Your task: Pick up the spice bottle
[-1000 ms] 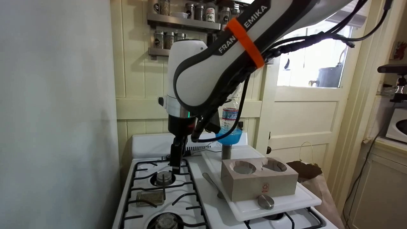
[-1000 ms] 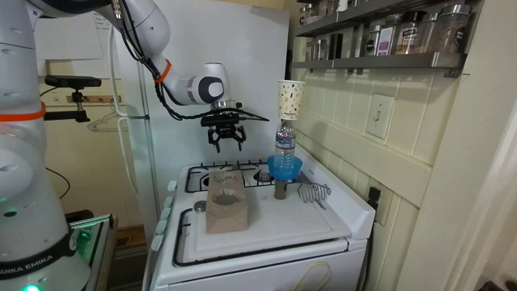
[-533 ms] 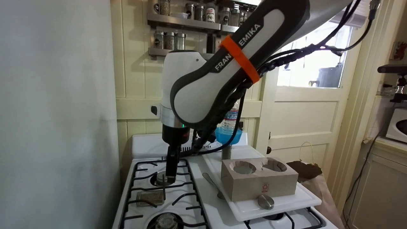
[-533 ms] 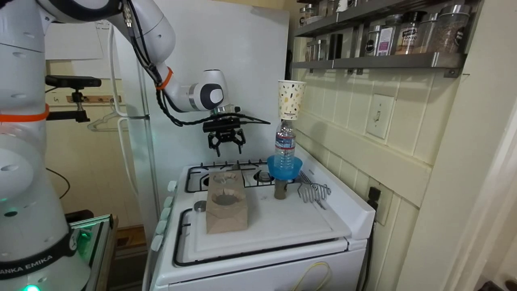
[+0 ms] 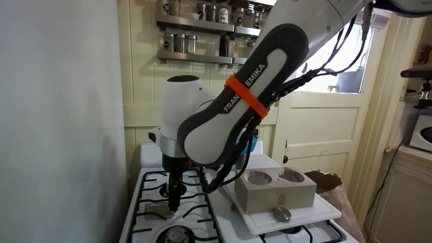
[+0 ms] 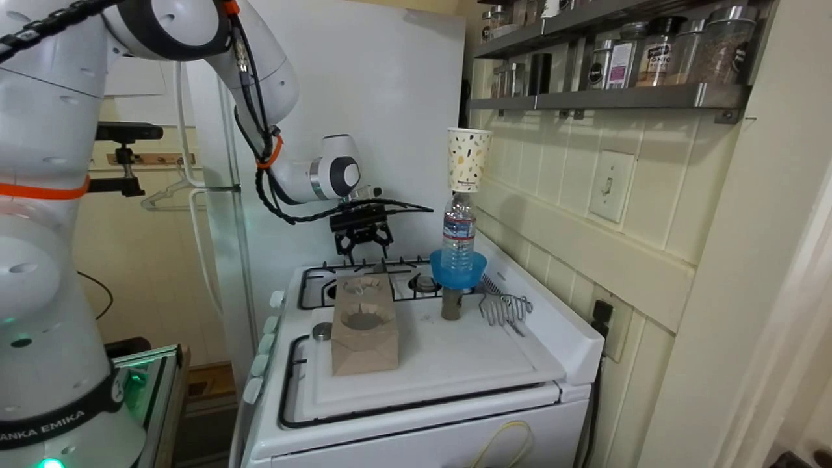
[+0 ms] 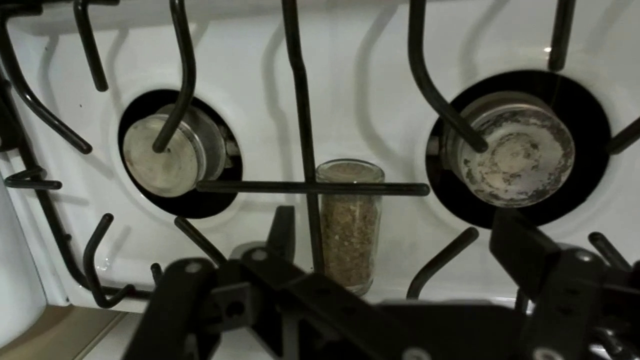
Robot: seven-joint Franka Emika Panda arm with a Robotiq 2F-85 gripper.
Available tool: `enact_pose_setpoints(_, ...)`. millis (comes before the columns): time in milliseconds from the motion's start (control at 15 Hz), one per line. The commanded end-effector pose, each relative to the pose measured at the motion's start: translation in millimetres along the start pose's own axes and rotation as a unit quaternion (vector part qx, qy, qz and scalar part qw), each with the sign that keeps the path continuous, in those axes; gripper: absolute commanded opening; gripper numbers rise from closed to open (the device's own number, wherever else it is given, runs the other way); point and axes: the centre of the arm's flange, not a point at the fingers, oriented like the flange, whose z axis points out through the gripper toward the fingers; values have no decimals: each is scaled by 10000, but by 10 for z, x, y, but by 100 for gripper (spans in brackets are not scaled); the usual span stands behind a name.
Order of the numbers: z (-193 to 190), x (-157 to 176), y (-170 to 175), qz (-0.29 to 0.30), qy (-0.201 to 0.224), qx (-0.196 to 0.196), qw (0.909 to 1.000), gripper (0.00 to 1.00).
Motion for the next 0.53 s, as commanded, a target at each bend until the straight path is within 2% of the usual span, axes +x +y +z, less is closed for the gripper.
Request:
enact_pose_setpoints(0, 204, 75, -18, -105, -14, -39, 9999, 100)
enact_pose_setpoints(467, 339, 152, -60, -512, -9, 9, 9987, 100)
